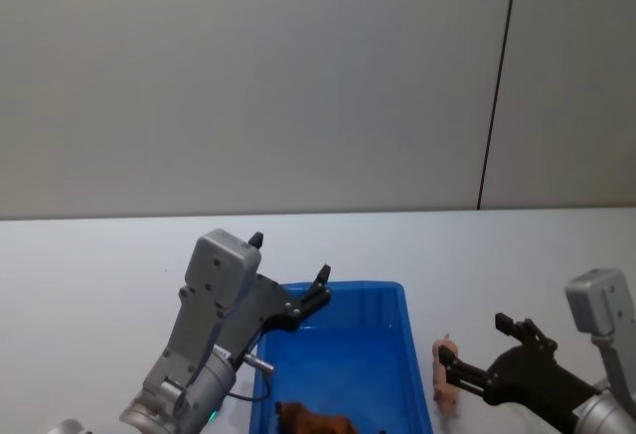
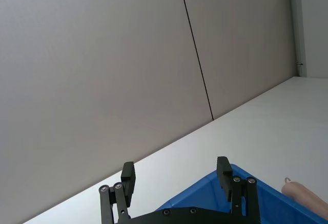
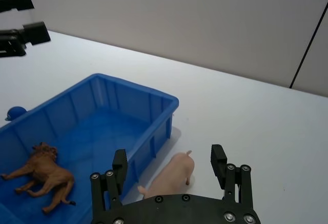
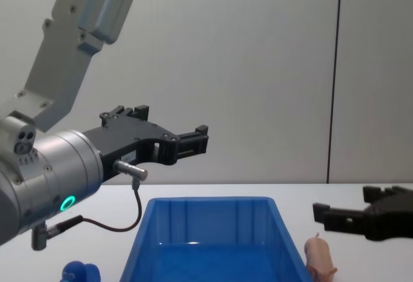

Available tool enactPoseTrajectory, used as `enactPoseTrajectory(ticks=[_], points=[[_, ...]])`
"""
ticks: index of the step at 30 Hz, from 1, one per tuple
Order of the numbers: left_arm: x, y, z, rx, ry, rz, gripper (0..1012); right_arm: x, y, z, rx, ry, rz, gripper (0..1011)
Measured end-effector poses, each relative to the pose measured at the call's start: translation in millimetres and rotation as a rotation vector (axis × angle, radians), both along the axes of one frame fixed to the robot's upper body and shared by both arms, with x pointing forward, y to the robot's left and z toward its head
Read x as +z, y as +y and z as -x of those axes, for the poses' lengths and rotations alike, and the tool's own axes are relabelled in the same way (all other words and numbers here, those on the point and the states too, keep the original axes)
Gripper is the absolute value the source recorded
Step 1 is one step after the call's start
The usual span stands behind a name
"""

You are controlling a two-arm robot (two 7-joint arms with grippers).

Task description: Pick up the two dolls from the table and place them into the box.

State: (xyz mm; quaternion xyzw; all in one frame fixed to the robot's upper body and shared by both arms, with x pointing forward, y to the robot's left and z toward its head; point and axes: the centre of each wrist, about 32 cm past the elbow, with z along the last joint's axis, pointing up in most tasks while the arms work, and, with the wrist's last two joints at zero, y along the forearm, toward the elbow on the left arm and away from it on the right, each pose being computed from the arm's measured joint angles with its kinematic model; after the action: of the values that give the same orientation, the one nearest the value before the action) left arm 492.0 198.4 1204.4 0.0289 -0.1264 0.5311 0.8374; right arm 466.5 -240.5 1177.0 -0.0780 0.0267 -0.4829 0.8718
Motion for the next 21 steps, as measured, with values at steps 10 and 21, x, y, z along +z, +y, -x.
enactPoseTrajectory(ticks=[10, 21], points=[[0.0, 0.0, 0.0, 0.000, 0.000, 0.000, 1002, -12.9, -3.2, -0.9, -0.018, 0.052, 0.019, 1001], [0.0, 0.0, 0.0, 0.000, 0.000, 0.000, 1002, -24.9, 2.9, -7.8, -0.018, 0.091, 0.029, 1001]])
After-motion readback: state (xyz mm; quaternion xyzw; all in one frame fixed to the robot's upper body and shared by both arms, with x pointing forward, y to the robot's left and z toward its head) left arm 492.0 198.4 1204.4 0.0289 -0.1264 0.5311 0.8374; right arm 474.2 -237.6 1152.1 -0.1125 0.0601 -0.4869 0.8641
